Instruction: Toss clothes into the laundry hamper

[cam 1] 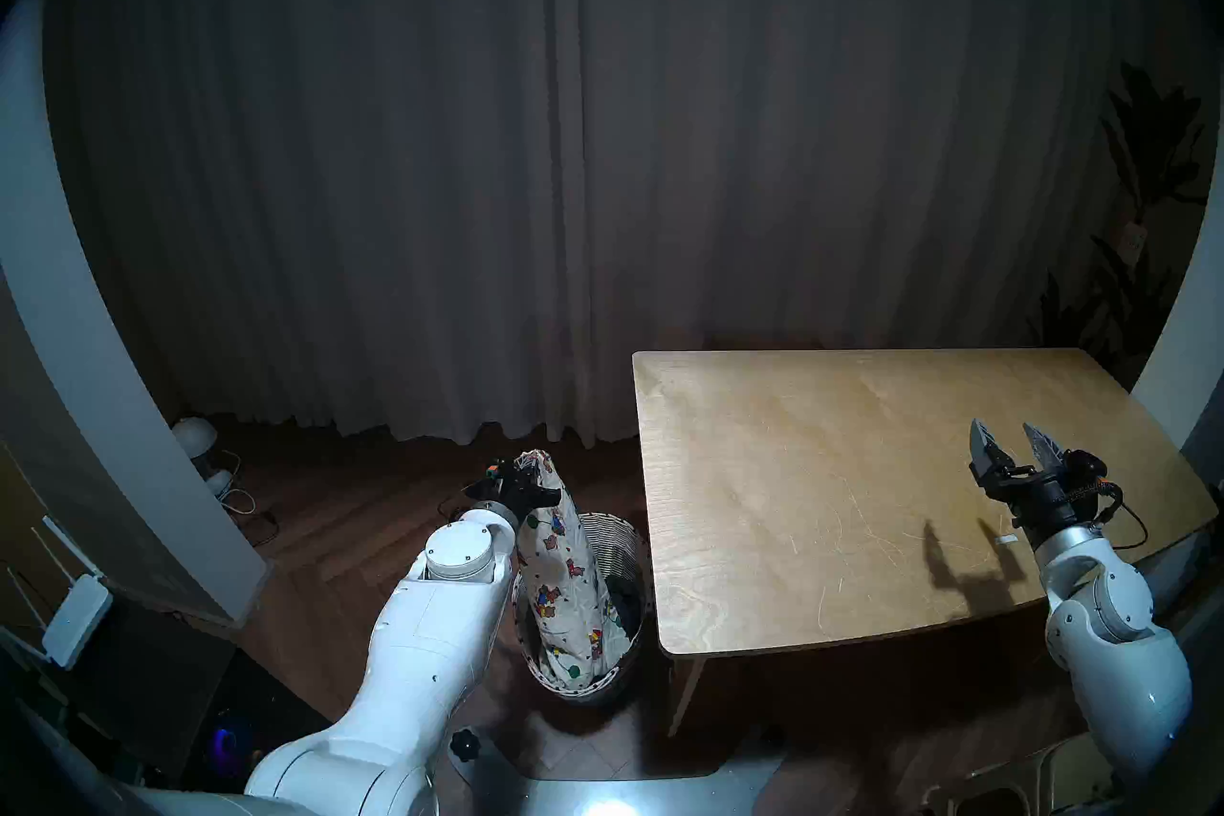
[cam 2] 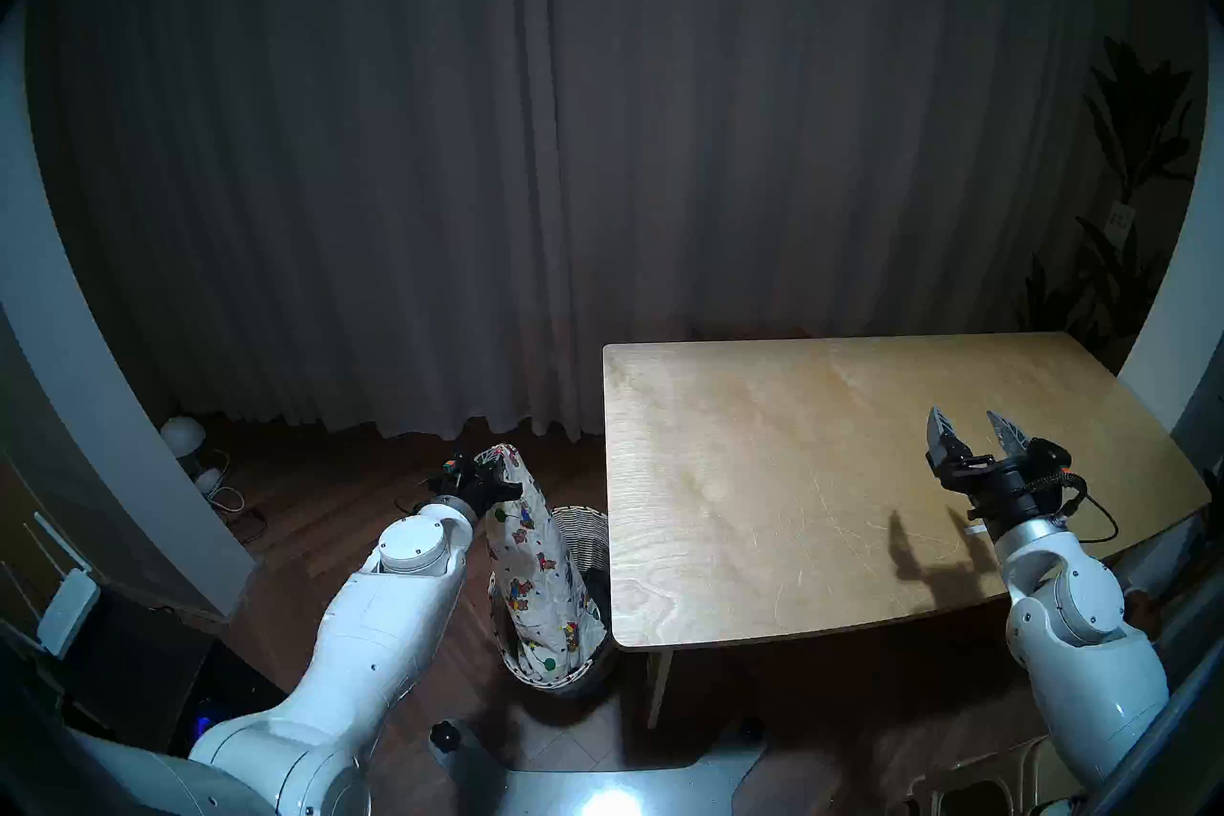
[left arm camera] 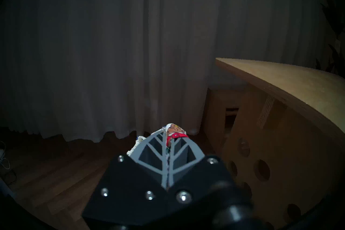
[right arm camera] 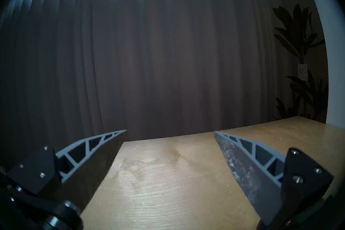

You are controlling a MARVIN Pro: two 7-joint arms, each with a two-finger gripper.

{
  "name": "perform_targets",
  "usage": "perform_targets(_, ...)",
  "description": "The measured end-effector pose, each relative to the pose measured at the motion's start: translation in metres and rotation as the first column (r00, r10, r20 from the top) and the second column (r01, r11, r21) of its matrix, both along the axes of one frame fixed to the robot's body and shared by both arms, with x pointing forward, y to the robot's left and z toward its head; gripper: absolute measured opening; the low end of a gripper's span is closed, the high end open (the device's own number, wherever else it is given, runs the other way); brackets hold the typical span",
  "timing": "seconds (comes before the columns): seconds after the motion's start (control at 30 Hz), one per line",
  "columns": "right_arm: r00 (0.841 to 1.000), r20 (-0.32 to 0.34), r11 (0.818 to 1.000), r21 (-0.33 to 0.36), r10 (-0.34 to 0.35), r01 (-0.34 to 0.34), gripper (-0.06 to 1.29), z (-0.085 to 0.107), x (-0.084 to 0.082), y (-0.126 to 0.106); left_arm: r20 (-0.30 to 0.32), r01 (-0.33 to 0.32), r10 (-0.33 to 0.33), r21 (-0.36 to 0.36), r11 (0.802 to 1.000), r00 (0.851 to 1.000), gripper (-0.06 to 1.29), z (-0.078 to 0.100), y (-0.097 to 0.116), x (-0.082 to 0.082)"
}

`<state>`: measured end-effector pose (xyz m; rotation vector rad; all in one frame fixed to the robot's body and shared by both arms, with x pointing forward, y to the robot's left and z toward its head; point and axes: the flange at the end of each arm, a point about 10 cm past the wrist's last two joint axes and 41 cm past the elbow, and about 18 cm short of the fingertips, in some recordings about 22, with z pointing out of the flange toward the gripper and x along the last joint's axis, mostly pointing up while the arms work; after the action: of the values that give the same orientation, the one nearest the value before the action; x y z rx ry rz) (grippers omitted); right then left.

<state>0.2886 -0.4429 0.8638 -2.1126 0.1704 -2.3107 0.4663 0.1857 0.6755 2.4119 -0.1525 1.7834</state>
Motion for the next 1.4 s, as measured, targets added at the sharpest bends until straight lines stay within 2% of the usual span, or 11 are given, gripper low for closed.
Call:
perform_targets(0.1,1.000,0.000,1.000,0.000,0.000,0.000,1.22,0.000,0.000,0.000,-0.030,0.010,-0.010,-0.003,1.000,1.000,-0.03,-0.012,-0.003,-0.003)
perform_targets(0.17,1.000,0.001,1.000,0.000,0.000,0.000,1.22,0.000,0.000,0.000,-0.064,0.023,-0.024,-0.006,1.000,0.998,-0.03,-0.028,-0.009,-0.009)
perform_targets(0.33,1.000,0.001,1.000,0.000,0.000,0.000,1.22,0.000,0.000,0.000,-0.119,0.037,-0.038,-0.008,0.999,0.992,-0.03,-0.050,-0.016,-0.021)
perform_targets(0.4,1.000,0.001,1.000,0.000,0.000,0.000,1.22,0.000,0.000,0.000,-0.162,0.050,-0.051,-0.006,0.999,0.986,-0.03,-0.066,-0.021,-0.031)
perform_targets(0.53,1.000,0.001,1.000,0.000,0.000,0.000,1.22,0.000,0.000,0.000,-0.209,0.069,-0.067,0.001,0.998,0.976,-0.03,-0.081,-0.026,-0.041)
perform_targets(0.57,1.000,0.001,1.000,-0.001,0.000,0.000,1.22,0.000,0.000,0.000,-0.233,0.080,-0.077,0.005,0.997,0.969,-0.03,-0.087,-0.028,-0.045)
perform_targets(0.83,1.000,0.000,1.000,-0.001,0.000,0.000,1.22,0.000,0.000,0.000,-0.288,0.119,-0.107,0.024,0.993,0.952,-0.03,-0.098,-0.035,-0.050)
perform_targets(1.3,1.000,-0.001,1.000,-0.001,-0.001,0.001,1.22,-0.001,0.000,0.000,-0.358,0.161,-0.128,0.062,0.985,0.925,-0.03,-0.093,-0.035,-0.036)
perform_targets(1.33,1.000,-0.001,1.000,-0.001,-0.001,0.001,1.22,-0.001,0.000,0.000,-0.362,0.162,-0.128,0.065,0.985,0.923,0.00,-0.093,-0.034,-0.035)
perform_targets(1.4,1.000,-0.001,1.000,-0.001,-0.001,0.001,1.22,-0.001,0.000,0.000,-0.370,0.165,-0.128,0.069,0.984,0.920,0.24,-0.093,-0.033,-0.034)
